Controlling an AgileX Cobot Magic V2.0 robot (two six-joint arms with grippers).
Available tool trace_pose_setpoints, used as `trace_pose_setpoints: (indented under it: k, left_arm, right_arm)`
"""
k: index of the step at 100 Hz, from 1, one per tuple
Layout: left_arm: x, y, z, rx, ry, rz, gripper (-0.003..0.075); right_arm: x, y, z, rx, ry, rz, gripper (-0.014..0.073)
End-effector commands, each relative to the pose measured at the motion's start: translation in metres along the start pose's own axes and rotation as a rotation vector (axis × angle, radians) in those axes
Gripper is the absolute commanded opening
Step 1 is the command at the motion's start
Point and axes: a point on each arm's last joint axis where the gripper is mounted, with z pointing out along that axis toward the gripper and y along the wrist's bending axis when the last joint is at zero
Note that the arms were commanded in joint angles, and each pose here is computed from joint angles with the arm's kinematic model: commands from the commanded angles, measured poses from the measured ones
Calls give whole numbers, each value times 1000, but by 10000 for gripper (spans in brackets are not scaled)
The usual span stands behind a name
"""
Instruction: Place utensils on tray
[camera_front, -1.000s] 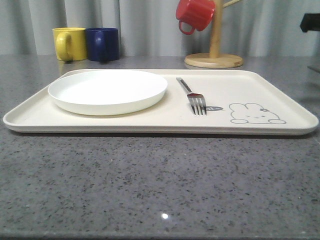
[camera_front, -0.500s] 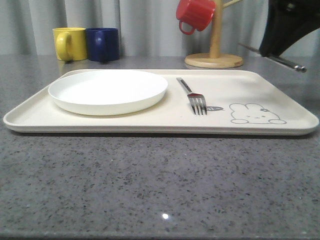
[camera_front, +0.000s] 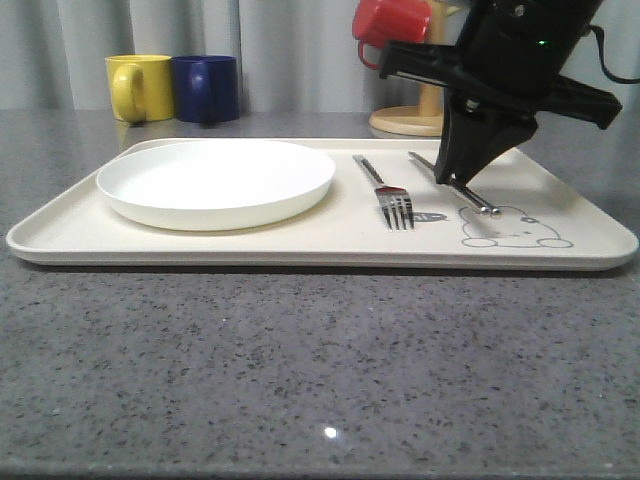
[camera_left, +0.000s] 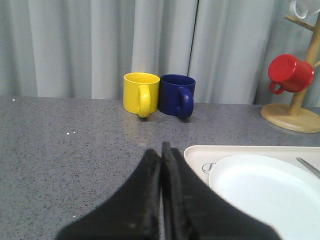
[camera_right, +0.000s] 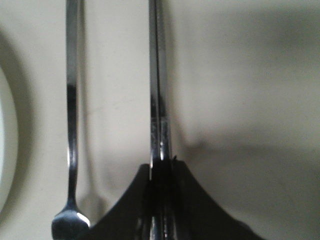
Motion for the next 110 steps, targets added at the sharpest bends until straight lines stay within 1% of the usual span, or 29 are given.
trace_pose_setpoints:
  k: [1,9,14,26,40,45,53,64,71,78,89,97,110]
  left_arm:
    - [-14,2,0,-23,-85,-7,-18]
    - [-14,2,0,-23,-85,-7,-18]
    - [-14,2,0,-23,-85,-7,-18]
    - [-14,2,0,-23,-85,-7,-18]
    - [-14,2,0,-23,-85,-7,-18]
    - [-14,2,0,-23,-85,-7,-18]
    - [-14,2,0,-23,-85,-7,-18]
    - [-14,2,0,-23,-85,-7,-18]
    - [-14,2,0,-23,-85,-7,-18]
    - [-14,2,0,-23,-85,-7,-18]
    - [-14,2,0,-23,-85,-7,-18]
    - [-14,2,0,-23,-85,-7,-18]
    - [-14,2,0,-23,-85,-7,-18]
  right_arm:
    - [-13,8,-21,-51,-100,5,-35]
    - [-12,8,-21,-49,-95,5,13]
    - [-12,8,-21,-49,-94,5,57]
    - [-11,7,-21,-46,-85,6,193]
    - [-11,7,-21,-45,-84,6,304]
    - [-11,7,-21,-46,-84,6,324]
    - [-11,7,-26,-47,-91,-12,329]
    - [-16,1,-49,-47,-129,-69,329]
    - [-22,-9,-70,-27,-138,-91,329]
    - [-30,-25,-91,8,-134,-107,329]
    - [-42,-56,-117,77,-98,-110,329]
    - [-48,-81,-128,122,-86,-99,329]
    - [-50,-117,-132,180,-54,-63,329]
